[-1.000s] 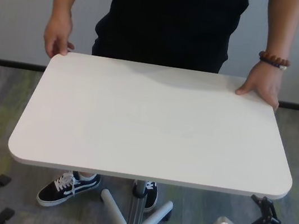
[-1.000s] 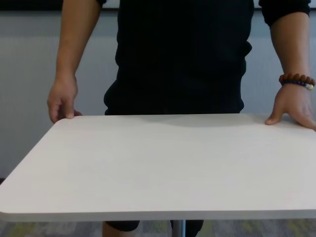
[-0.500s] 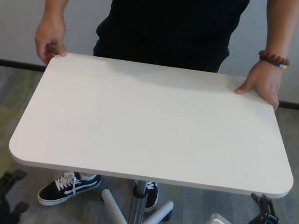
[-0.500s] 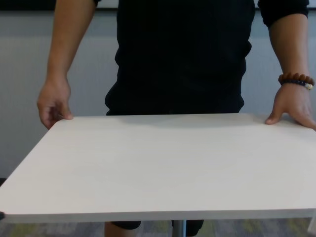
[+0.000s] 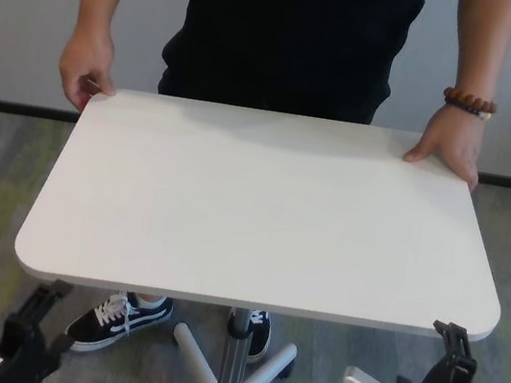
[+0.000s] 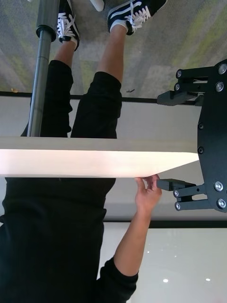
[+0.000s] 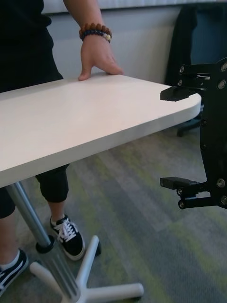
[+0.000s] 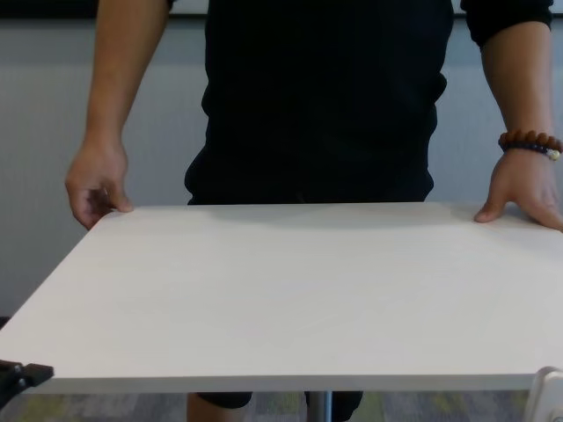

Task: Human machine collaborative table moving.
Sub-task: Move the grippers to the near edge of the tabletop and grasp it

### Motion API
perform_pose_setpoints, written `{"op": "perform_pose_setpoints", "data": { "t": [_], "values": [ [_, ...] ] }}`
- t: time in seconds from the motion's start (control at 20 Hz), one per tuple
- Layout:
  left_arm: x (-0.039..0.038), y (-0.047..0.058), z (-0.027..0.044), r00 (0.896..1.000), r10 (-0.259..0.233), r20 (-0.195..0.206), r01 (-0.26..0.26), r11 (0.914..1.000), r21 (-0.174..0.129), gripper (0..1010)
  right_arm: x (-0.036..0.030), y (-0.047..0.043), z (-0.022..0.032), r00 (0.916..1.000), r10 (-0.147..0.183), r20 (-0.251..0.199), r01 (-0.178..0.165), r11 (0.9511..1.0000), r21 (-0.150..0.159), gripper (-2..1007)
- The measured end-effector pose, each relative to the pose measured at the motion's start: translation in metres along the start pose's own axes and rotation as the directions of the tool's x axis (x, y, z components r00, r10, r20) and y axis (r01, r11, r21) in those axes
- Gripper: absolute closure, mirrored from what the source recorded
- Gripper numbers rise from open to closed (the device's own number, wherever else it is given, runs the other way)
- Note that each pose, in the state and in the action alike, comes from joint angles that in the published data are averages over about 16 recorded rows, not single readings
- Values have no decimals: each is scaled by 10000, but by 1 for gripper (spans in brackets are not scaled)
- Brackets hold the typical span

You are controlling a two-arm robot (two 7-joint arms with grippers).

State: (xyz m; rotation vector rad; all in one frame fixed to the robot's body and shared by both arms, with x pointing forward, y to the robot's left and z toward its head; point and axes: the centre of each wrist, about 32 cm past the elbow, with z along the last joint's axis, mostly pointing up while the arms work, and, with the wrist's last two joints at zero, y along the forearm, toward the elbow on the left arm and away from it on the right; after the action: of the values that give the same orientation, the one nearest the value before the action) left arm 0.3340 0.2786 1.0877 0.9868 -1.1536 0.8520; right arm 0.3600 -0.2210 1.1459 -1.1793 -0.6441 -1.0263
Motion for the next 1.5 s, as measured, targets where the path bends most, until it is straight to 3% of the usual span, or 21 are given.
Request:
{"op": "perform_pose_setpoints", "data": {
  "t": [0.4,0.8,1.5],
  "values": [
    [7,-173,3,9997,-10,-234,14,9999,157,9,-47,105,8,9958,-492,774,497,9988,-38,0],
    [38,-305,-24,9990,-26,-455,39,9996,297,9,-64,192,-15,9902,-799,1149,796,9968,73,0],
    [50,-452,-33,9994,-125,-311,139,9989,448,9,-36,376,-78,9837,-879,1571,864,9961,162,0]
  ]
}}
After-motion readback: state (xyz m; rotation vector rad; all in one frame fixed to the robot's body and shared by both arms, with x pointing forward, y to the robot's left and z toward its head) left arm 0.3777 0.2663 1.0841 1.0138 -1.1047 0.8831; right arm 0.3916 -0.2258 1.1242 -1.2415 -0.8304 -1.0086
